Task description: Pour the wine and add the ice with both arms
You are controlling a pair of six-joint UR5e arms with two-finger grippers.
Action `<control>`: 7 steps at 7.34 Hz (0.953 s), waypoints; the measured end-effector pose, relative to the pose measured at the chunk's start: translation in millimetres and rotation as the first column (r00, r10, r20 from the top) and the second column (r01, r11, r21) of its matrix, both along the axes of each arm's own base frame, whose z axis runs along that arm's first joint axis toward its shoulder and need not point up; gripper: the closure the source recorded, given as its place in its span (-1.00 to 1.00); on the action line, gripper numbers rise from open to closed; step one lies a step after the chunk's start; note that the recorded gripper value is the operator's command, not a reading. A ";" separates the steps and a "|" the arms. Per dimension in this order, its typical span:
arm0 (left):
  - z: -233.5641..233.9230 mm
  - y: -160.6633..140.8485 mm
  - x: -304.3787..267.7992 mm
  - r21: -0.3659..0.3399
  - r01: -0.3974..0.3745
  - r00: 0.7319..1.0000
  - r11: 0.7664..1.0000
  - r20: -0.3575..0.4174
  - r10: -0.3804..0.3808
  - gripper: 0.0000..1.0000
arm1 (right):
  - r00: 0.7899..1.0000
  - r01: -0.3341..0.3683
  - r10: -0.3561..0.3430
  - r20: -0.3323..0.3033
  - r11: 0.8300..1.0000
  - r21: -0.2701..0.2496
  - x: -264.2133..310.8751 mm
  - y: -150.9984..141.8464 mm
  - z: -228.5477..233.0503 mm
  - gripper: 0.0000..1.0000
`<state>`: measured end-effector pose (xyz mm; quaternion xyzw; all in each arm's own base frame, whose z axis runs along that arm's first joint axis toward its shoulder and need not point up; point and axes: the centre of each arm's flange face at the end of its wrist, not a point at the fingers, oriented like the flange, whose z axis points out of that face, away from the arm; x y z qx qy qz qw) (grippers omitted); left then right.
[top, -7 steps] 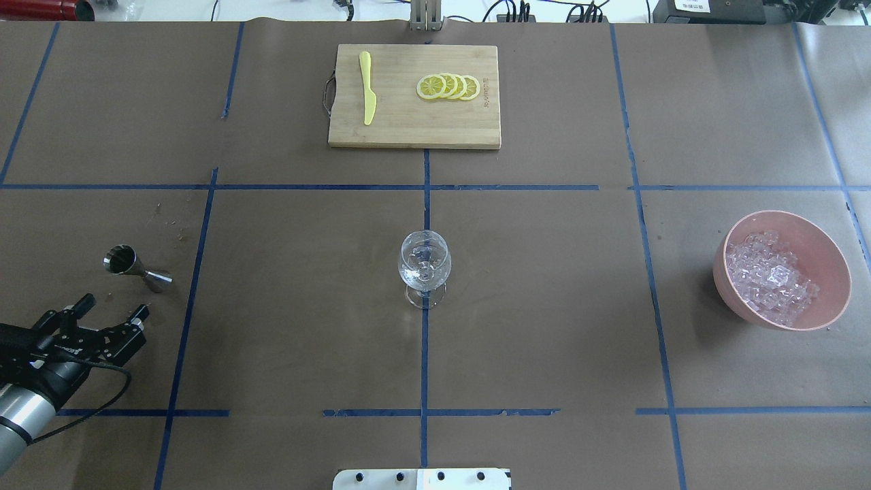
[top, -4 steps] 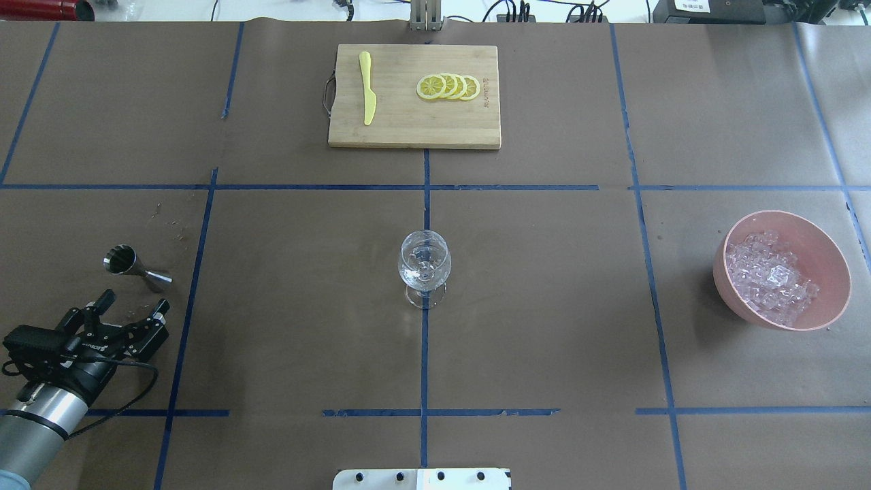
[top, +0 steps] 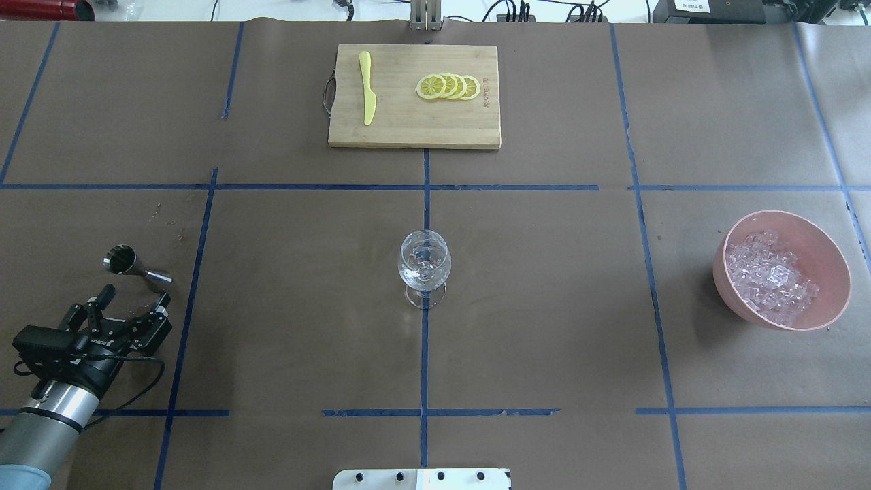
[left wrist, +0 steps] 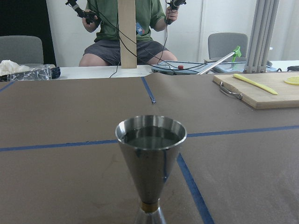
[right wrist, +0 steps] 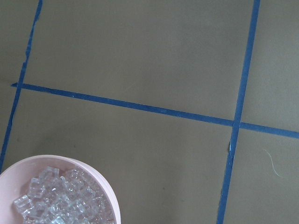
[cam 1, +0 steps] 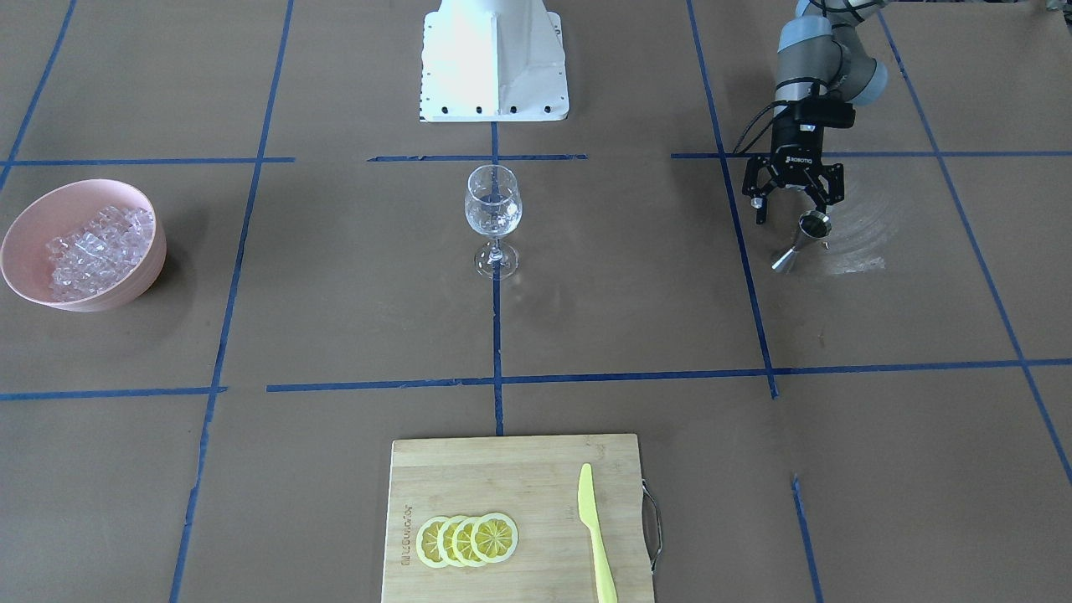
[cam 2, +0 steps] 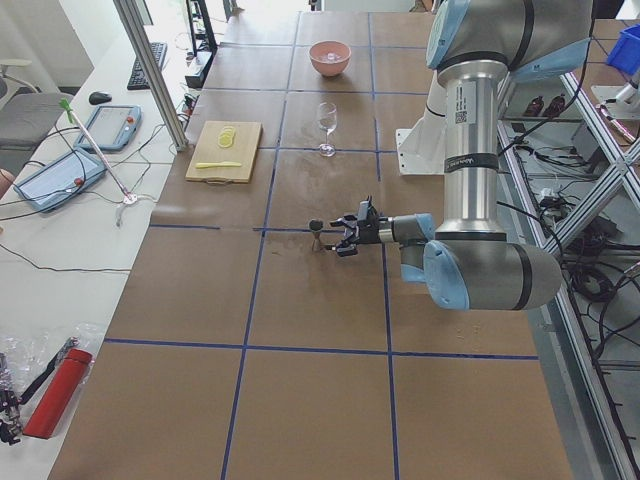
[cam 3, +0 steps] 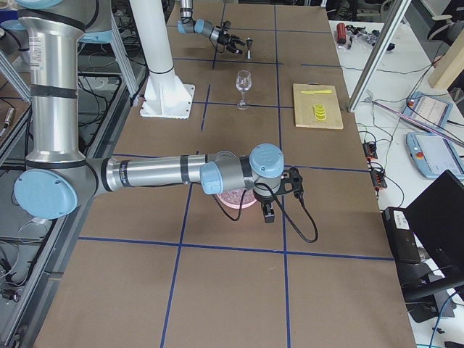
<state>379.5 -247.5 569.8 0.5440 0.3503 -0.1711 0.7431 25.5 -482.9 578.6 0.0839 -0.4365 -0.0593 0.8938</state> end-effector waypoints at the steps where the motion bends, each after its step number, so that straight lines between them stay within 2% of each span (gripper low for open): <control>1: 1.6 -5.7 -2.3 0.003 0.022 1.000 1.000 0.003 -0.022 -0.97 | 1.000 0.000 0.000 0.000 1.000 0.000 0.0 0.0 0.0 -1.00; 3: 8.1 -18.4 3.9 0.004 0.055 0.998 0.998 0.014 -0.055 -0.96 | 1.000 -0.001 0.001 -0.002 1.000 0.000 0.1 -0.5 0.2 -1.00; 6: 12.6 -29.6 9.5 0.003 0.080 0.997 0.997 0.021 -0.080 -0.56 | 1.000 -0.001 0.001 -0.003 1.000 -0.002 0.1 -0.7 0.6 -1.00; 7: 12.9 -31.0 8.9 0.003 0.083 0.996 0.997 0.021 -0.083 -0.51 | 1.000 -0.001 0.001 -0.003 1.000 -0.001 0.1 -0.9 0.2 -1.00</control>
